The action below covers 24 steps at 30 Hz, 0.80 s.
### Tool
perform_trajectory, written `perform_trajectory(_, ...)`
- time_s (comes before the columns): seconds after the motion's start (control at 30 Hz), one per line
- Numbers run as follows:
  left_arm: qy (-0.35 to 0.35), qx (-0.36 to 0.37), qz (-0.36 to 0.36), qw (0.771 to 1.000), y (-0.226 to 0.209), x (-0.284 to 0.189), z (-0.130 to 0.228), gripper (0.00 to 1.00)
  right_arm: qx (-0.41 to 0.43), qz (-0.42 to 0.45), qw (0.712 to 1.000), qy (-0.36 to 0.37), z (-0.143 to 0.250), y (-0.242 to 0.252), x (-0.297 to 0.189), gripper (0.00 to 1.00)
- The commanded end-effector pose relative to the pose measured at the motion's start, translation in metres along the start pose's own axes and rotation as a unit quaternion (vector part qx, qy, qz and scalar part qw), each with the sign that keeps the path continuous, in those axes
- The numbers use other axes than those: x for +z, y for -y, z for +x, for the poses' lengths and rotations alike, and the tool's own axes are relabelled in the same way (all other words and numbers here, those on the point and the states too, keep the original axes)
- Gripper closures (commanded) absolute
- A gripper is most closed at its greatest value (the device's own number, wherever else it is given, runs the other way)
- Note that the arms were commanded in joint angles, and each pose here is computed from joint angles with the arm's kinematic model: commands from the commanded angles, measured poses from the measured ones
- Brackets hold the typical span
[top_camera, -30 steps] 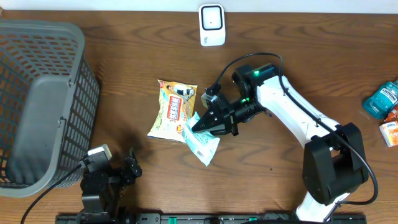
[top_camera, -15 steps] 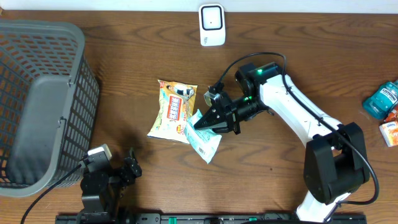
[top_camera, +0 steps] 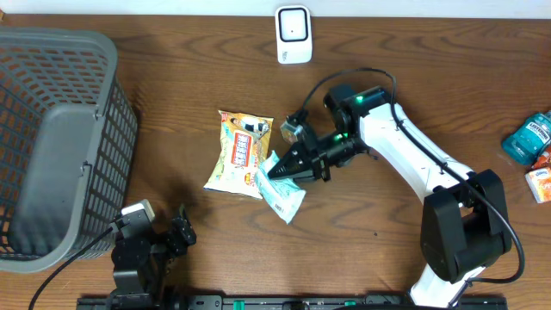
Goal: Scan the item barcode
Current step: 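Lift the green wipes pack and hold it to the scanner face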
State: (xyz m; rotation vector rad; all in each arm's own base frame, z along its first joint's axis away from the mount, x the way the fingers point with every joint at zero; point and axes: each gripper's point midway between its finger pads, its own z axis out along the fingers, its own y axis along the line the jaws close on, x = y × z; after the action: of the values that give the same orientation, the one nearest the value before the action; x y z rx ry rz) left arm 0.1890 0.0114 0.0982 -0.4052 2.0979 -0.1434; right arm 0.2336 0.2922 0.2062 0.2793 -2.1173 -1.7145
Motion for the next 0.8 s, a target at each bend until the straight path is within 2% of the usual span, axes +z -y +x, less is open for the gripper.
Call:
perform_trajectory(0.0,0.002,-0.002,-0.003,1.000,-0.001,0.000,0.000,0.09,-0.066,0.136,0.988,0.018,-0.013,0.044,-0.008,0.99)
perform_trajectory(0.2,0.002,-0.003,-0.003,1.000,-0.001,0.000,0.000,0.09,-0.135,0.338,0.928,0.074,-0.055,0.100,-0.043,0.99)
perform_trajectory(0.3,0.002,-0.003,-0.003,1.000,-0.001,0.000,0.000,0.09,-0.167,0.430,0.879,0.117,-0.083,0.116,-0.071,0.99)
perform_trajectory(0.4,0.002,-0.002,-0.003,1.000,-0.001,0.000,0.000,0.09,-0.211,0.512,0.818,0.156,-0.111,0.122,-0.099,0.99)
perform_trajectory(0.5,0.002,-0.002,-0.003,1.000,-0.001,0.000,0.000,0.09,-0.269,0.541,0.775,0.187,-0.139,0.113,-0.112,0.99)
perform_trajectory(0.77,0.002,-0.002,-0.003,1.000,-0.001,0.000,0.000,0.09,-0.404,0.533,0.698,0.257,-0.204,0.078,-0.120,0.99)
